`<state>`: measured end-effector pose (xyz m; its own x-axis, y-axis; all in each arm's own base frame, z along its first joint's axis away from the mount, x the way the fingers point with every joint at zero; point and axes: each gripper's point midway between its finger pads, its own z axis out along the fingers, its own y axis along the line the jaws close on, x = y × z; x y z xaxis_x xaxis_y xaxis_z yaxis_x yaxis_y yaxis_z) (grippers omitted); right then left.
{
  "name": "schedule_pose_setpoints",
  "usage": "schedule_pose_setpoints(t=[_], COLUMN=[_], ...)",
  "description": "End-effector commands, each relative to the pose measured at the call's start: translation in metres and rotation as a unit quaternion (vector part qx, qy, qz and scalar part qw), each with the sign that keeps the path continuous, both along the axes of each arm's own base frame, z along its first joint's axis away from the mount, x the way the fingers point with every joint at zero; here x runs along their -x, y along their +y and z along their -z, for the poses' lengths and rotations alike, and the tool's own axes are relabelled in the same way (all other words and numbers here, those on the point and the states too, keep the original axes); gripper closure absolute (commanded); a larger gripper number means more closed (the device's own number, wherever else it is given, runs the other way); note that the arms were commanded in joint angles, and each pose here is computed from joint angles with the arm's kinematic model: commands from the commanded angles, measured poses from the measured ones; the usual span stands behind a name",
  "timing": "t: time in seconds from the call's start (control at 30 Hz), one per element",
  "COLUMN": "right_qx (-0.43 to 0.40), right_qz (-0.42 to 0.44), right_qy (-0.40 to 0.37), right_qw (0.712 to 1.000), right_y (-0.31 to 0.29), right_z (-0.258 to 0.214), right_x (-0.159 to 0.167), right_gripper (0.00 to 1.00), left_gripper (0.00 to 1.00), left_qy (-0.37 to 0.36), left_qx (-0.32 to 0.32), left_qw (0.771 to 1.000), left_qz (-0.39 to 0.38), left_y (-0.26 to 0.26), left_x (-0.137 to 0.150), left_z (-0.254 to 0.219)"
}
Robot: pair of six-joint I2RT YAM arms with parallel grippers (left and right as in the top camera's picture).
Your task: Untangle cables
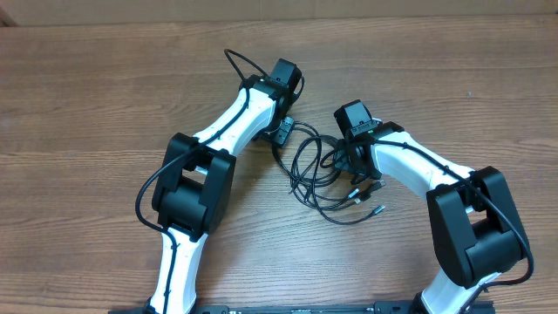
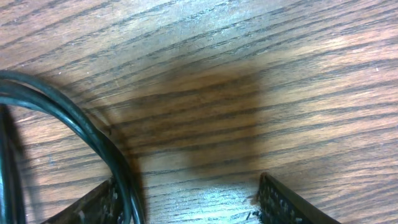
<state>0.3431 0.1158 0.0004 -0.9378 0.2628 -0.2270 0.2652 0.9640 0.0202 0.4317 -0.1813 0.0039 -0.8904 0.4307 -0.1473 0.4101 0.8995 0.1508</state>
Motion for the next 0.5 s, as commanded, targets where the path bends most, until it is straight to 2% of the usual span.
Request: schedule_pose_setpoints(t=[0.0, 0.23, 0.47], right_qx=[0.010, 0.010, 0.010], right_qz=[0.000, 0.001, 0.002], right_qy=[0.021, 0.021, 0.022], right_qw=[1.000, 1.000, 1.000], right_y=[-0.005, -0.005, -0.005], right_z=[0.013, 0.013, 0.013], right_x=[0.013, 0.013, 0.013], right_gripper=[0.35, 0.35, 0.35], left_gripper=[0.32, 0.28, 0.21], left_qy=[0.038, 0.044, 0.079], left_qx=[-0.086, -0.092, -0.038], left_qw=[0.994, 0.983, 0.965], left_qz=[-0.050, -0.152, -0.248], left_y=[0.058, 0.105, 0.146], left_x=[0.012, 0.010, 0.013], left_z=[0.038, 0.037, 0.042])
